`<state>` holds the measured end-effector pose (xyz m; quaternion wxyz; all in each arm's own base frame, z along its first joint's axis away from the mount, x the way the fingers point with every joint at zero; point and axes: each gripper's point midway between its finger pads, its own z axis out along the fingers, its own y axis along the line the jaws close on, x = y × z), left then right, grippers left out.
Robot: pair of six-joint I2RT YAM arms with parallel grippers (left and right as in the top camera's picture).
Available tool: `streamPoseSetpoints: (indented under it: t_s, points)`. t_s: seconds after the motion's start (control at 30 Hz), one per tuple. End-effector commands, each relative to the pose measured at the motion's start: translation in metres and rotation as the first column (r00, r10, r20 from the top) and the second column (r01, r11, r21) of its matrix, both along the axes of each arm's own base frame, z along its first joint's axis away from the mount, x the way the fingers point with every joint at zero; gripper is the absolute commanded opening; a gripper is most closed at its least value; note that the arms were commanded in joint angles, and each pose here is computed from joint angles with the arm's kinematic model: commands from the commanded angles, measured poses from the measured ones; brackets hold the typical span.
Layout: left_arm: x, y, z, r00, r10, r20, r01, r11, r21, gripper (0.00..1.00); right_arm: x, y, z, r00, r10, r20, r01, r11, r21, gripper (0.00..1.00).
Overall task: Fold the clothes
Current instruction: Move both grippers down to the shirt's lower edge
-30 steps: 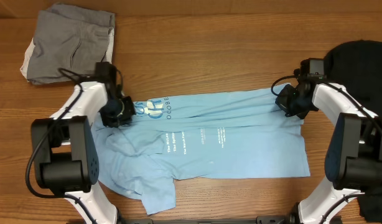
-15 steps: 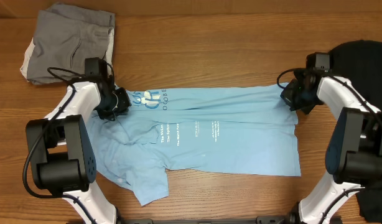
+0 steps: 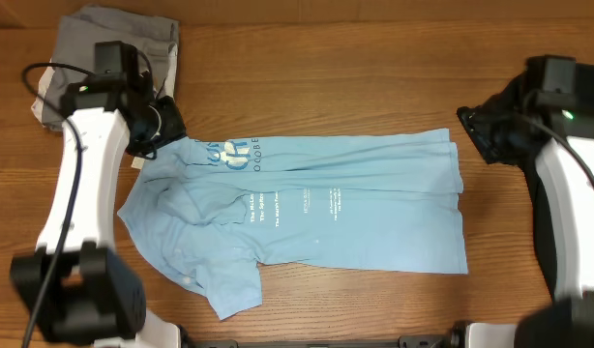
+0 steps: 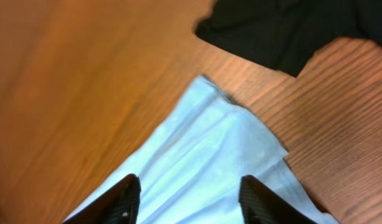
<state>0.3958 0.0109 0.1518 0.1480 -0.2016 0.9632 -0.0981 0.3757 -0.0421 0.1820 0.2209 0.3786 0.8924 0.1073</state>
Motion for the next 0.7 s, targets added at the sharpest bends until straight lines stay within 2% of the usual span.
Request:
streamPoseSetpoints:
  t_s: [0.0,0.07,0.1,0.4,0.53,0.67]
  points:
    - [-0.019,-0.014,0.065,0.99,-0.031,0.135,0.029,0.999,0.017,0.99,-0.023,0.013,0.056,0.993,0.024,0.12,-0.028,0.999,0.029,0.86]
    - [-0.035,-0.021,0.077,0.989,-0.049,0.138,0.047,0.999,0.019,1.0,-0.041,0.018,0.068,0.991,0.031,0.127,-0.037,0.999,0.039,0.99]
    - [-0.043,-0.025,0.082,0.99,-0.057,0.132,0.055,0.998,0.018,1.0,-0.051,0.021,0.072,0.992,0.035,0.124,-0.041,0.998,0.045,1.0]
    - [-0.124,-0.034,0.086,0.996,-0.054,-0.068,0.053,0.999,-0.011,1.0,-0.119,0.037,0.079,0.998,0.051,0.03,-0.053,0.995,0.09,1.0]
    - [-0.144,-0.034,0.085,0.99,-0.056,-0.127,0.056,0.998,-0.007,1.0,-0.14,0.045,0.078,0.998,0.065,-0.011,-0.063,0.991,0.121,1.0]
    - [-0.159,-0.039,0.096,0.992,-0.075,-0.102,0.074,0.997,-0.006,1.0,-0.156,0.047,0.078,0.997,0.065,-0.037,-0.06,0.99,0.126,1.0]
